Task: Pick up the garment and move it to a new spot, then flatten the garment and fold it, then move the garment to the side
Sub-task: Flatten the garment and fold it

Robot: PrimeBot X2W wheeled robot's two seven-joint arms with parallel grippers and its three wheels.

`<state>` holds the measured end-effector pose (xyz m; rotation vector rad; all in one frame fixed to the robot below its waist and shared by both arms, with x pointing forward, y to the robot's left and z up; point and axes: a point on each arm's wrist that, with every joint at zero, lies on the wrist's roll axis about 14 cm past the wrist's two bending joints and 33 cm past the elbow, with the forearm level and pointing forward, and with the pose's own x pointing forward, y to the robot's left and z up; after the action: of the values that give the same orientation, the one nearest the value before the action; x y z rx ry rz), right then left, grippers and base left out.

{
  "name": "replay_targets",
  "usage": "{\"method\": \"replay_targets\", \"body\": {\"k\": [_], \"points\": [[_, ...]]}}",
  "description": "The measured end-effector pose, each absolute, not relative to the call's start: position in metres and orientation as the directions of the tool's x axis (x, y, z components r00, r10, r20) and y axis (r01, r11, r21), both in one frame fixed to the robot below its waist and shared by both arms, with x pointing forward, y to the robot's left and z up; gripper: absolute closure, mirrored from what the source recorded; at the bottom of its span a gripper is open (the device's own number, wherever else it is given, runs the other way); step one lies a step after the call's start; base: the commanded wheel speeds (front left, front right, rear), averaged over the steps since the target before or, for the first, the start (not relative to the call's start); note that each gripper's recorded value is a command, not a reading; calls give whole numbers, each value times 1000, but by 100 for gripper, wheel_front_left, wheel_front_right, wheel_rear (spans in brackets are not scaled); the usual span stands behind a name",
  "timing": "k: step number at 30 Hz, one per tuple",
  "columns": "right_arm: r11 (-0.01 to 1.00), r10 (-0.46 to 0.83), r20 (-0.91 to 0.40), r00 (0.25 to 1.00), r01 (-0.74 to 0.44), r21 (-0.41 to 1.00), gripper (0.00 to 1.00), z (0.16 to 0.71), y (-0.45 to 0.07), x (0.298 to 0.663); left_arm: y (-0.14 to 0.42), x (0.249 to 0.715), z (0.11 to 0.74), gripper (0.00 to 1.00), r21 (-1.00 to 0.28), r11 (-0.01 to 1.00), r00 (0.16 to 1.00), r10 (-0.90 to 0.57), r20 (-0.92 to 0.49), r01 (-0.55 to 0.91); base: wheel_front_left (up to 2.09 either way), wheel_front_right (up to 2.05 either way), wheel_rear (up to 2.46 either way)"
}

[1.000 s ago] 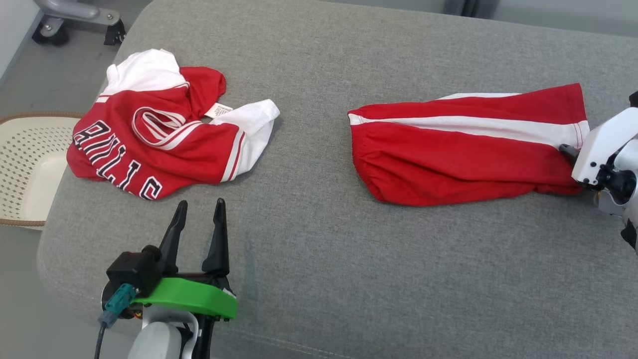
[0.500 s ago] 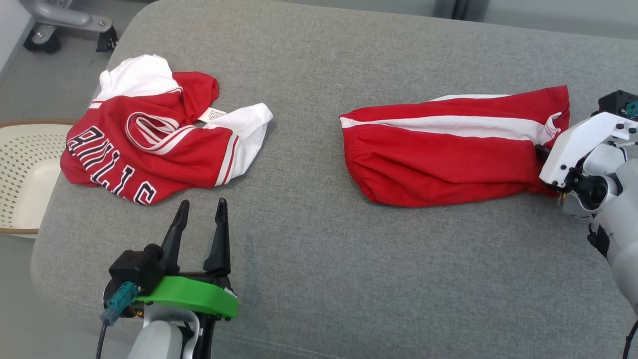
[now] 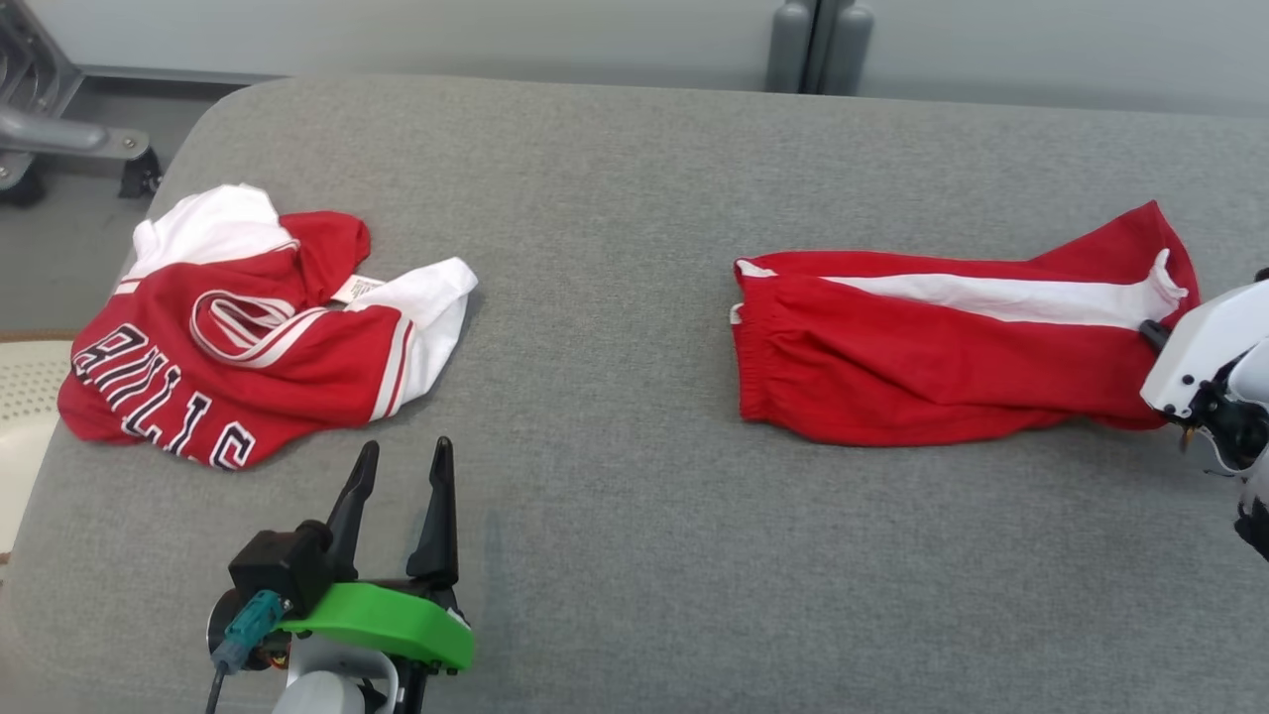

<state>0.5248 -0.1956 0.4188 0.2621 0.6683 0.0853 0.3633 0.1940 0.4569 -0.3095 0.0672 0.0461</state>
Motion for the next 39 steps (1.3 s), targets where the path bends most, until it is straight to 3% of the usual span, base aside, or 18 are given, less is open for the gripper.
{"method": "replay_targets", "body": {"k": [7, 14, 25, 35, 36, 37, 39], "points": [[981, 85, -521, 849, 20, 192, 100, 445, -229, 517, 172, 369, 462, 0, -310, 951, 998, -34, -53, 16, 0, 0, 0], [981, 192, -444, 875, -169, 90, 100, 475, -175, 538, 173, 363, 461, 0, -318, 948, 998, -29, -59, 9, 0, 0, 0], [881, 401, -576, 712, -472, 30, 100, 455, -54, 515, 194, 344, 461, 0, -334, 940, 997, 50, -64, -69, 0, 0, 0], [843, 457, -577, 677, -536, 39, 100, 454, -21, 503, 196, 342, 462, 0, -340, 937, 996, 59, -61, -76, 0, 0, 0], [844, 460, -574, 677, -534, 46, 78, 454, -20, 501, 195, 342, 461, 0, -340, 938, 996, 56, -64, -74, 0, 0, 0], [844, 467, -566, 680, -533, 55, 4, 454, -18, 500, 194, 343, 461, 0, -340, 938, 997, 51, -65, -71, 0, 0, 0], [842, 476, -558, 680, -536, 63, 0, 454, -15, 496, 192, 343, 461, 0, -341, 938, 997, 44, -65, -63, 0, 0, 0]]}}
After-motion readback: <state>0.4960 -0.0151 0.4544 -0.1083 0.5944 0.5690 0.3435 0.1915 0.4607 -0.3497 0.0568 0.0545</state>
